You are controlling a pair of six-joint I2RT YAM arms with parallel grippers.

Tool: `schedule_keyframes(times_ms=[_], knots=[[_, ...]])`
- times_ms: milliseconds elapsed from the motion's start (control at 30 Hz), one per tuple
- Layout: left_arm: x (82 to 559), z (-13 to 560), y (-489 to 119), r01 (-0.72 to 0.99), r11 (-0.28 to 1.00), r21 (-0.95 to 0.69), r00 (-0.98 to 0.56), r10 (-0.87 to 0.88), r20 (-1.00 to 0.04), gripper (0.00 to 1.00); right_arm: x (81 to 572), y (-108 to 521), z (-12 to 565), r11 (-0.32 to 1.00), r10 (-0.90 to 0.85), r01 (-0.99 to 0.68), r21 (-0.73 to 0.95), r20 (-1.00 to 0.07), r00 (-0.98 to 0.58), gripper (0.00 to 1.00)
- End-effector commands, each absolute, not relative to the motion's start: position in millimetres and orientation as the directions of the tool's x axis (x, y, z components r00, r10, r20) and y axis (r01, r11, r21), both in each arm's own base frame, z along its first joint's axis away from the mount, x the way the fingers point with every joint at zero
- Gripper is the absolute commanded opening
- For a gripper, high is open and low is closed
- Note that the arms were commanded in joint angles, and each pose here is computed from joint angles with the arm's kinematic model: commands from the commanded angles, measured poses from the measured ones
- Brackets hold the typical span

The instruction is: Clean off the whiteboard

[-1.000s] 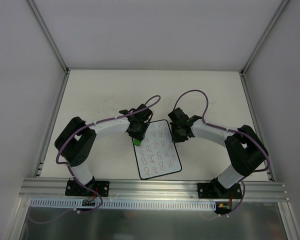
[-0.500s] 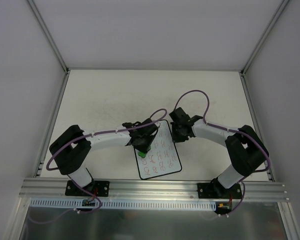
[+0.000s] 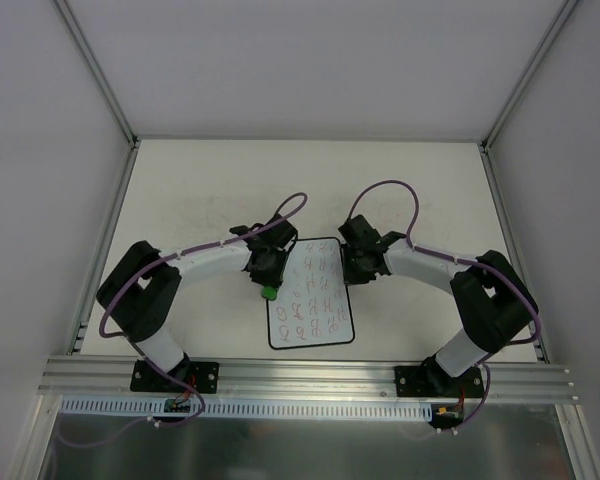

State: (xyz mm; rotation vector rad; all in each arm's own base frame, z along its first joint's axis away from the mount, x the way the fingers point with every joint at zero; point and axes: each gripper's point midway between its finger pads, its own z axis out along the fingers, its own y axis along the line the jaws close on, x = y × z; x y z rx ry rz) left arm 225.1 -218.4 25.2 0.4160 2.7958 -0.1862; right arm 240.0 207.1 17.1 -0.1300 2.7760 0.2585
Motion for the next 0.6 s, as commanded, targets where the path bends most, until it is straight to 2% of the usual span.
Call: schedule_keyframes(times_ms=[0, 133, 233, 567], knots=[[246.5, 28.4, -219.3, 0.320, 0.947, -0.034, -0.899, 0.293, -0.326, 0.00, 220.2, 183.8, -2.8, 0.991, -0.078, -0.104, 0.080, -0.276, -0.958, 0.00], [268.5, 34.2, -239.0, 0.333, 0.942, -0.049, -0.888, 0.296, -0.351, 0.00, 220.5, 184.4, -3.1, 0.991, -0.077, -0.103, 0.083, -0.276, -0.958, 0.00], [270.5, 29.2, -252.6, 0.337, 0.937, -0.088, -0.898, 0.292, -0.328, 0.00, 220.6, 184.5, -4.2, 0.991, -0.078, -0.105, 0.082, -0.275, -0.958, 0.00], [245.3, 10.1, -299.5, 0.360, 0.923, -0.136, -0.911, 0.316, -0.266, 0.00, 221.1, 192.6, -7.1, 0.989, -0.052, -0.088, 0.122, -0.267, -0.962, 0.00]])
